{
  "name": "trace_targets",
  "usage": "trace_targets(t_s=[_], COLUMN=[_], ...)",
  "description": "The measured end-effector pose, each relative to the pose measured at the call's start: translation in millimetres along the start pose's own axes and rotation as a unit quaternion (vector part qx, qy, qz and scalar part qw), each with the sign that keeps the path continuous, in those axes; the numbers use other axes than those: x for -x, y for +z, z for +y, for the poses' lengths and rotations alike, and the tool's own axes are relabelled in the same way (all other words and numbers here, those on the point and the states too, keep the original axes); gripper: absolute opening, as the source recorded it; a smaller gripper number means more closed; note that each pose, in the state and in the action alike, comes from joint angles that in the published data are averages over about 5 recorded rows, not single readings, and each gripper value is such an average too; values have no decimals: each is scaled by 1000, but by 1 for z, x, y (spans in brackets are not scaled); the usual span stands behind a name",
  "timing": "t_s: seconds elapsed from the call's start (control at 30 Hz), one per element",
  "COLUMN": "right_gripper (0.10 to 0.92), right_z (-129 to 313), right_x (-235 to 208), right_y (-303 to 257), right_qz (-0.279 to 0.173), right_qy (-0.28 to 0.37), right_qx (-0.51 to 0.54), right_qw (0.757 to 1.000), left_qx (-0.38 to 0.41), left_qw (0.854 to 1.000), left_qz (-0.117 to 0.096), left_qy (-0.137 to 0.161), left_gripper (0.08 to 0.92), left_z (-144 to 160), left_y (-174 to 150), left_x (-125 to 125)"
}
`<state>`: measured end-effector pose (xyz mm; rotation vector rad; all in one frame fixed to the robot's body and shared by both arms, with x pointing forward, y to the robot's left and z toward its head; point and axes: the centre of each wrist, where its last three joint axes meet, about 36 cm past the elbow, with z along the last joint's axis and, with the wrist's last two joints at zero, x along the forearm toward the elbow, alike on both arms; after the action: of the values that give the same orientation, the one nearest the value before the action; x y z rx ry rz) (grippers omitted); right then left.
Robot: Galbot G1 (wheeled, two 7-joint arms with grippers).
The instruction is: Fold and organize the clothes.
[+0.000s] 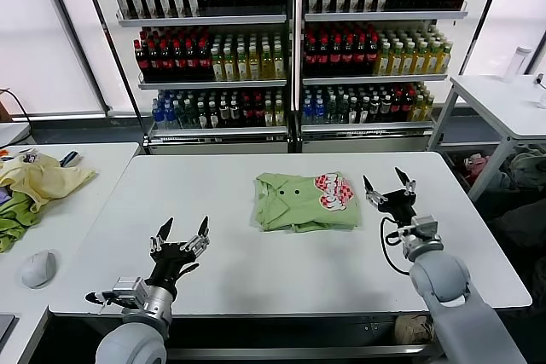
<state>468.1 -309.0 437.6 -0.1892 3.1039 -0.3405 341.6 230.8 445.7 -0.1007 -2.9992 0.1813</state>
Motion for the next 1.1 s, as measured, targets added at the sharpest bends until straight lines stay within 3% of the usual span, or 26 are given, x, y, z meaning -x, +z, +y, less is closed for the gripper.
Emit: trace_targets(t_s=[0.57, 1.1], right_gripper=[823, 823], right_z=[16, 31], right_x=[-75, -91], right_y=[-2, -4], right_qz=[-5, -1], right_qy=[17, 2], right_qx=[67, 65], right_qw=[998, 998], left_qx=[24, 34], left_qw=[999, 999], left_qz=[-27, -38], left_qy=[8, 15], left_gripper=[823, 823], left_z=[-7, -10], left_y=[2, 2], left_x=[-5, -13])
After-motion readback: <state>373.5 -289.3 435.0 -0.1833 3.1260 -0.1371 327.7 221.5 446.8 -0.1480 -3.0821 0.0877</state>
